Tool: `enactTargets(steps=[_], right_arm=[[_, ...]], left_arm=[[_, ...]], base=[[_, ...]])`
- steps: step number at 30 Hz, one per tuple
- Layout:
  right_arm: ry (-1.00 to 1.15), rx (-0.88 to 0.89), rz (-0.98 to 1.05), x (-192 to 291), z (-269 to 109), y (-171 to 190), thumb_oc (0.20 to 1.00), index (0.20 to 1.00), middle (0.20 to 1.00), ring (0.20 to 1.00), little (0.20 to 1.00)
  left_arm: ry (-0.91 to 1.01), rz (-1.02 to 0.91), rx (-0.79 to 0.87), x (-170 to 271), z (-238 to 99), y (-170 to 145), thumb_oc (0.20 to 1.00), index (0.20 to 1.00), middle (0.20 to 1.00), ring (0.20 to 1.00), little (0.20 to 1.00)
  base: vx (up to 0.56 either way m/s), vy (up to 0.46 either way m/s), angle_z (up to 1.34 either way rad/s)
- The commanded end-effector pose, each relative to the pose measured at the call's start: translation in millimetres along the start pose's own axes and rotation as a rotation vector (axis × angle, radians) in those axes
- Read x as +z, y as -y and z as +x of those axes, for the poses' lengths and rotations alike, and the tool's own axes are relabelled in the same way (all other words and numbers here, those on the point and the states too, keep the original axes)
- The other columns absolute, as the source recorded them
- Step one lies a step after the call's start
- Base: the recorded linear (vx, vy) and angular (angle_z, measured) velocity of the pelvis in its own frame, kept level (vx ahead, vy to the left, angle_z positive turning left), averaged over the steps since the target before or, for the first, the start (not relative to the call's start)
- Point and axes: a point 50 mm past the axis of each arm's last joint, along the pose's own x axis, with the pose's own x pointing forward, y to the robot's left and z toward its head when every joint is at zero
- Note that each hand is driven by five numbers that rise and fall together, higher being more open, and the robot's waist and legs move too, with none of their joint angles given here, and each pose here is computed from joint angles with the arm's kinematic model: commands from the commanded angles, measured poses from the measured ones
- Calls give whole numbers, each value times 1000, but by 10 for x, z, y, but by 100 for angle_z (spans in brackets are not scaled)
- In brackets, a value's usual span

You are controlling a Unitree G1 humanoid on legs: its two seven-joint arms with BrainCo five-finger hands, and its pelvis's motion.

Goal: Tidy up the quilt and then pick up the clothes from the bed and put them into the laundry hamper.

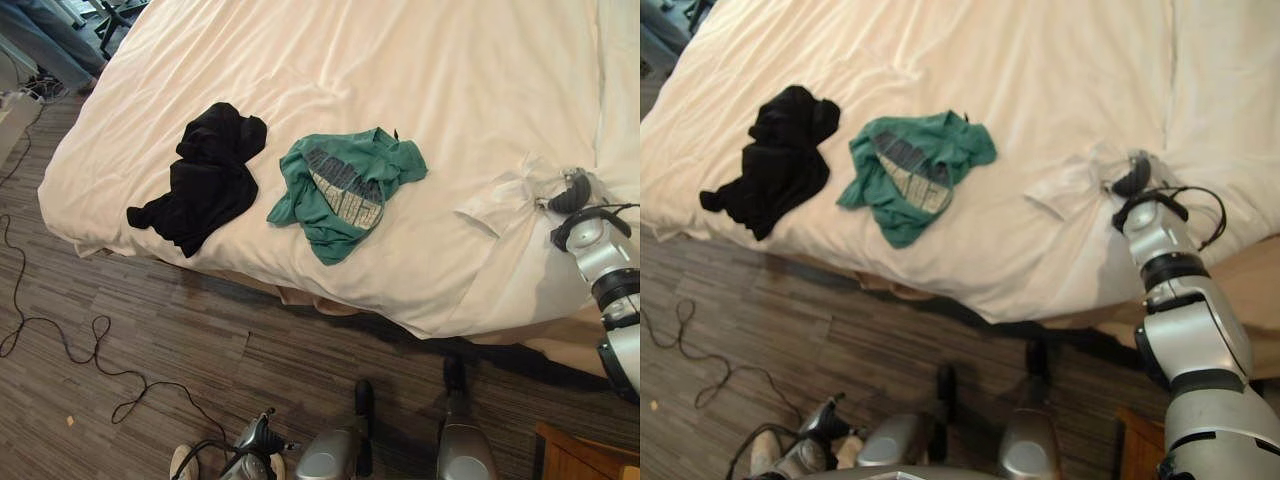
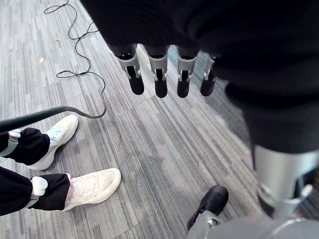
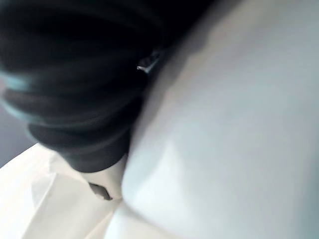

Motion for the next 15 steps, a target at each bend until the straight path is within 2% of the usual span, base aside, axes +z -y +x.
enactTargets(steps=[1, 2, 4, 5, 6, 9, 10, 12, 15], right_arm=[[-17, 101, 94, -183, -216, -402, 200, 200, 200, 200, 200], [30, 103, 179, -339, -464, -486, 200, 200, 200, 200, 200], [35, 102, 183, -458, -594, -481, 200, 200, 200, 200, 200], [-19, 59, 182, -834, -860, -385, 661, 661, 661, 661, 661], [-21, 59, 182, -842, -867, -383, 1000, 1000, 1000, 1000, 1000], [-91, 48, 182, -1196, -1216, -337, 1000, 1000, 1000, 1000, 1000], [-92, 48, 182, -1198, -1219, -337, 1000, 1000, 1000, 1000, 1000], [-179, -55, 214, -1502, -1475, -140, 1000, 1000, 1000, 1000, 1000], [-171, -109, 188, -1520, -1506, -4, 1000, 1000, 1000, 1000, 1000]], left_arm=[[-80, 43, 20, -140, 14, -105, 1000, 1000, 1000, 1000, 1000], [-105, 15, 28, -176, 10, -118, 1000, 1000, 1000, 1000, 1000], [-117, 8, 30, -206, 5, -127, 1000, 1000, 1000, 1000, 1000], [-133, -9, 34, -233, 3, -145, 1000, 1000, 1000, 1000, 1000], [-133, -7, 33, -234, 2, -146, 1000, 1000, 1000, 1000, 1000], [-144, -16, 35, -259, 0, -165, 1000, 1000, 1000, 1000, 1000], [-144, -15, 35, -260, 0, -165, 1000, 1000, 1000, 1000, 1000], [-159, -34, 35, -312, -12, -182, 1000, 1000, 1000, 1000, 1000], [-159, -39, 38, -316, -12, -192, 1000, 1000, 1000, 1000, 1000]], base=[[0, 0, 0], [0, 0, 0], [57, -14, -9], [73, -6, -18], [79, -7, -17], [53, -4, -32], [44, 17, -36], [50, 32, -42], [12, 32, -55]])
